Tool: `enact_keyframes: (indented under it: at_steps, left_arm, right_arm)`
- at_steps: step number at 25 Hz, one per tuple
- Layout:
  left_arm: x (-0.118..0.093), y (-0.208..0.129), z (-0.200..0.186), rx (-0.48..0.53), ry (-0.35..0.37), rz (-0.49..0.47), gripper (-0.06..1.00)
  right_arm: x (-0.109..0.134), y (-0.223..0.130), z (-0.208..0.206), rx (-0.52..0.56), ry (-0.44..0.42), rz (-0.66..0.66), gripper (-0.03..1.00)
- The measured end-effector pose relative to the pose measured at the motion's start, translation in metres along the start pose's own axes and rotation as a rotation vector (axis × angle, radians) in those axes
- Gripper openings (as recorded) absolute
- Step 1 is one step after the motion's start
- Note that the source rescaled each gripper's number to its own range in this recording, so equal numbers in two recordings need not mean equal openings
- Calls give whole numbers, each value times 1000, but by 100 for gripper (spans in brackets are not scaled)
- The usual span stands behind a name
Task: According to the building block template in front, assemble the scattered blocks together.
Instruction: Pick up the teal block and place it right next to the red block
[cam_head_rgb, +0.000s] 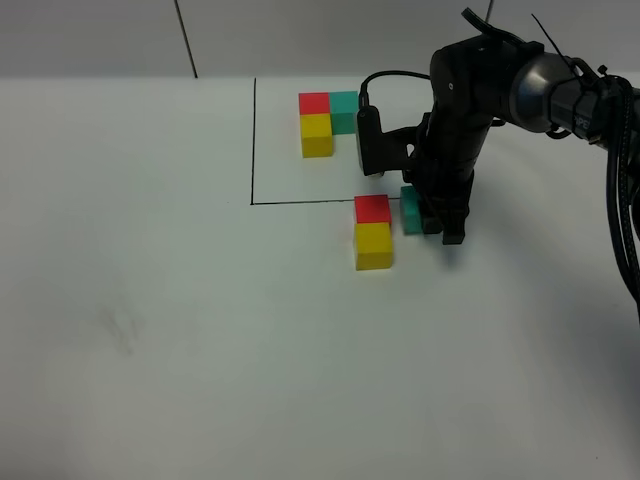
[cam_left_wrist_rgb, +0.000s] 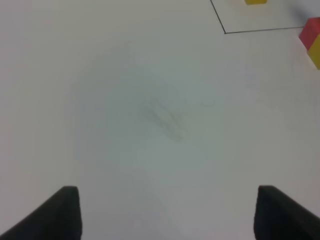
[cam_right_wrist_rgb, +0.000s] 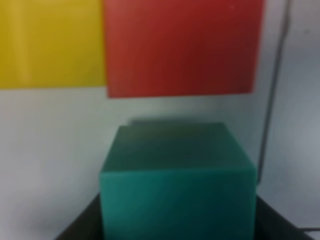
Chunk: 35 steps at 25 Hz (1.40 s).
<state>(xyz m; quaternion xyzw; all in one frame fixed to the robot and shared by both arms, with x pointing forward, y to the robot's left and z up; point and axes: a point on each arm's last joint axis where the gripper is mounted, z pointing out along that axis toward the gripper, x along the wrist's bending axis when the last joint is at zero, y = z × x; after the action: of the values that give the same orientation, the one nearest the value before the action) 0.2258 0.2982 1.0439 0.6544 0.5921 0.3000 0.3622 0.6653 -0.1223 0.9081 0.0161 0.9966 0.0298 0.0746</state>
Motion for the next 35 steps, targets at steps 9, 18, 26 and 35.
enact_keyframes:
  at_steps: [9,18,26,35]
  left_arm:
    - [0,0,0,0,0,0,57]
    - [0,0,0,-1,0,-2,57]
    - [0,0,0,-1,0,-2,57]
    - [0,0,0,-1,0,-2,57]
  right_arm:
    - [-1,0,4,-3,-7,17,1]
    - [1,0,15,4,19,34,1]
    - [1,1,15,-8,21,43,1]
    - [1,5,15,-46,22,71,1]
